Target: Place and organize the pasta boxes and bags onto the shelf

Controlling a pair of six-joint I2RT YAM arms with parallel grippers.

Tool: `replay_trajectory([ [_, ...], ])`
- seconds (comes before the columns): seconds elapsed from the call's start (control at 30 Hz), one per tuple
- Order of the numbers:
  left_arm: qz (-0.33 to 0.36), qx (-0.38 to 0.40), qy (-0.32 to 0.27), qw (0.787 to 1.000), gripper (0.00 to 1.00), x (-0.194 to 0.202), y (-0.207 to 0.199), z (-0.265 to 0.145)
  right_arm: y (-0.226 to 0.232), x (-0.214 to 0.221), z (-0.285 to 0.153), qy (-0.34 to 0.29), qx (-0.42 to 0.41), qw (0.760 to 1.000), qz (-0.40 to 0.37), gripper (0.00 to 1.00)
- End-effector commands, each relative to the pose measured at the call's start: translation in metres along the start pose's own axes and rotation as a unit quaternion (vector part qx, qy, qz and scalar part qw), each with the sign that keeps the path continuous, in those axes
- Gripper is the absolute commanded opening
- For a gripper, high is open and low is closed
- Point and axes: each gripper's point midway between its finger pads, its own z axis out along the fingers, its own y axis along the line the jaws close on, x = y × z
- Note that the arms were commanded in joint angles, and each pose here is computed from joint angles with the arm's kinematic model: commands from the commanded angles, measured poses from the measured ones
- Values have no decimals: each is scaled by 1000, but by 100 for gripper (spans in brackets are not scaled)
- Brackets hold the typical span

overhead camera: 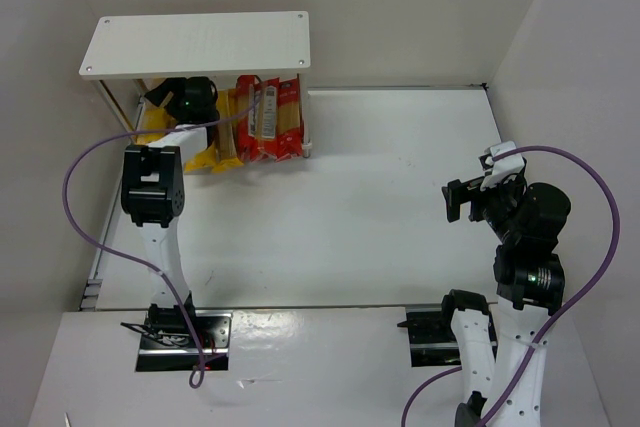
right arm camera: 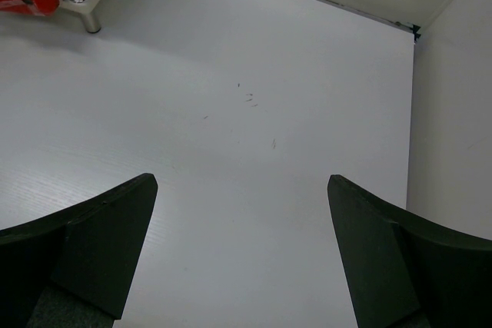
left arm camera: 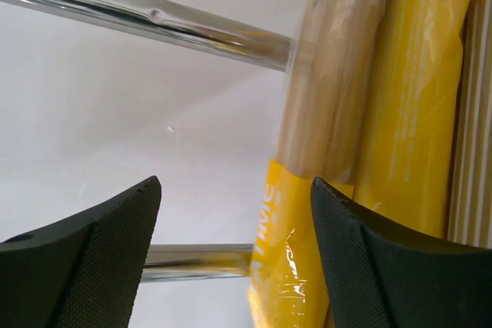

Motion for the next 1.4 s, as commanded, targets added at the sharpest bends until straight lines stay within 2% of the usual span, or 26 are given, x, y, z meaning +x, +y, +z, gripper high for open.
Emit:
replay_trajectory([
  [0.0,-60,-19,-13,998,86,-15,26,-2,1,-1,-1,-4,2,1000,4,100],
  [0.3,-58,63,-29,996,92,-23,-4,-43,0,-2,-3,-6,7,1000,2,100],
  [0.5,-23,131,-28,991,92,4,-37,-94,2,-4,-5,-11,4,1000,-1,100],
  [0.63,-15,157,-28,987,93,21,-41,-133,3,-6,-7,-16,5,1000,-3,100],
  [0.83,-17,210,-37,977,94,39,-17,-196,6,-14,-13,-38,7,999,-4,100],
  [0.93,-16,242,-38,969,95,61,7,-233,7,-16,-16,-46,9,999,-3,100],
  [1.13,-32,314,-22,948,98,107,27,-286,9,-21,-21,-64,13,998,-1,100],
  [1.23,-95,360,-40,927,99,109,47,-312,11,-22,-23,-70,10,998,-4,100],
  [1.3,-162,391,-76,903,99,99,71,-333,12,-26,-26,-79,11,997,-1,100],
  [1.37,-215,394,-86,890,99,99,93,-332,12,-26,-26,-84,12,996,5,100],
])
